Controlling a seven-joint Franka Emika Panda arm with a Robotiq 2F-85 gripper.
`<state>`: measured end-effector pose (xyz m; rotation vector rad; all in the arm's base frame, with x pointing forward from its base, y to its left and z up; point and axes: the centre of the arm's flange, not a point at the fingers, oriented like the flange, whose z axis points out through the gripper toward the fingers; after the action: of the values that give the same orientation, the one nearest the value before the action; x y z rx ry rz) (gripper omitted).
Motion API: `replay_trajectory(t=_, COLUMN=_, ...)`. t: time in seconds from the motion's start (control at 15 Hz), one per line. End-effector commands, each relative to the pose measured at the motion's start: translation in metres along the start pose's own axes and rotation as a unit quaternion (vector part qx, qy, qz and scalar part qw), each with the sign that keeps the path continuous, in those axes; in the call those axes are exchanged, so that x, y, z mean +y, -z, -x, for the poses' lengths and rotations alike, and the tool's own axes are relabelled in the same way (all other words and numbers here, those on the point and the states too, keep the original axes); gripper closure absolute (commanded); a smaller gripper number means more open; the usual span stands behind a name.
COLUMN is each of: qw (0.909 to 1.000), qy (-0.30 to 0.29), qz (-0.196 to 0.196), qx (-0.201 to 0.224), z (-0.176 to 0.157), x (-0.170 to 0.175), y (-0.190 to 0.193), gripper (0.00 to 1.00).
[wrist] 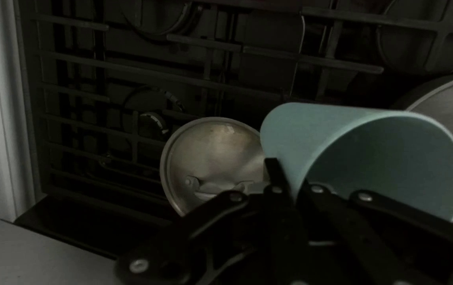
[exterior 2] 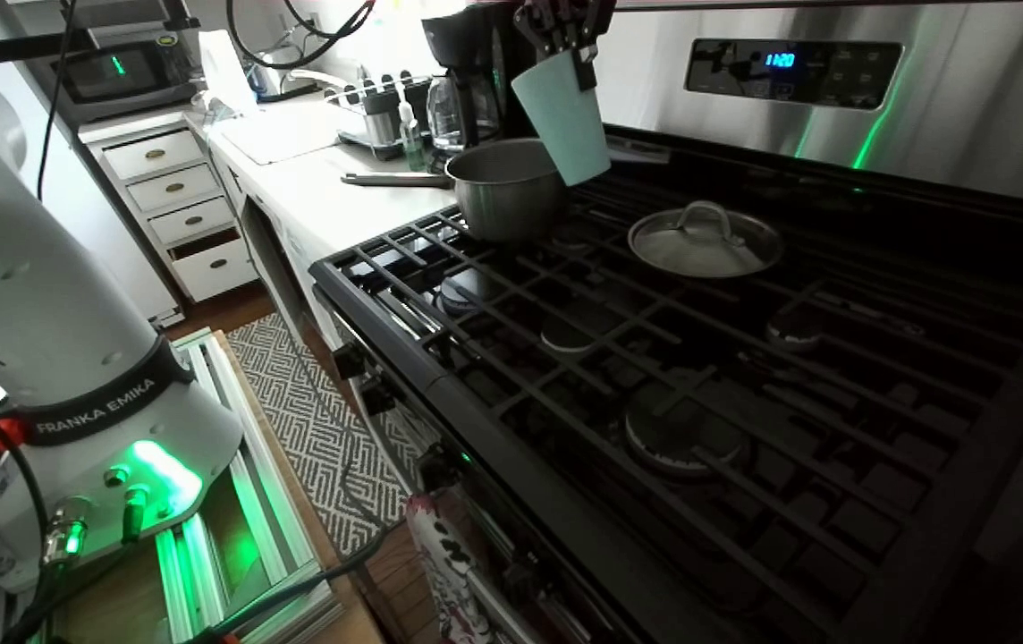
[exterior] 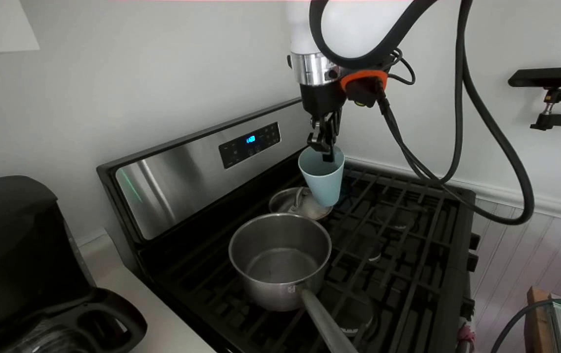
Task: Remove the lid from the pot, put it on the stove and then pour the contents of the cup on the stove into the pot
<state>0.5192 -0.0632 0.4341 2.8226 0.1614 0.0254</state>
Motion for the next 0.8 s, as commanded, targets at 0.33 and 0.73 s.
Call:
replay_trajectory(t=0.33, qw=0.9936, qy=0.008, qz=0.109, qx=0.028, z=-0.015, x=-0.052, y=0.021, gripper=0.99)
replay_trajectory(t=0.73, qw=0.9814, qy=0.015, qz=0.185, qx=0.050, z=-0.019, x=-0.082, y=0.026, gripper=0.99)
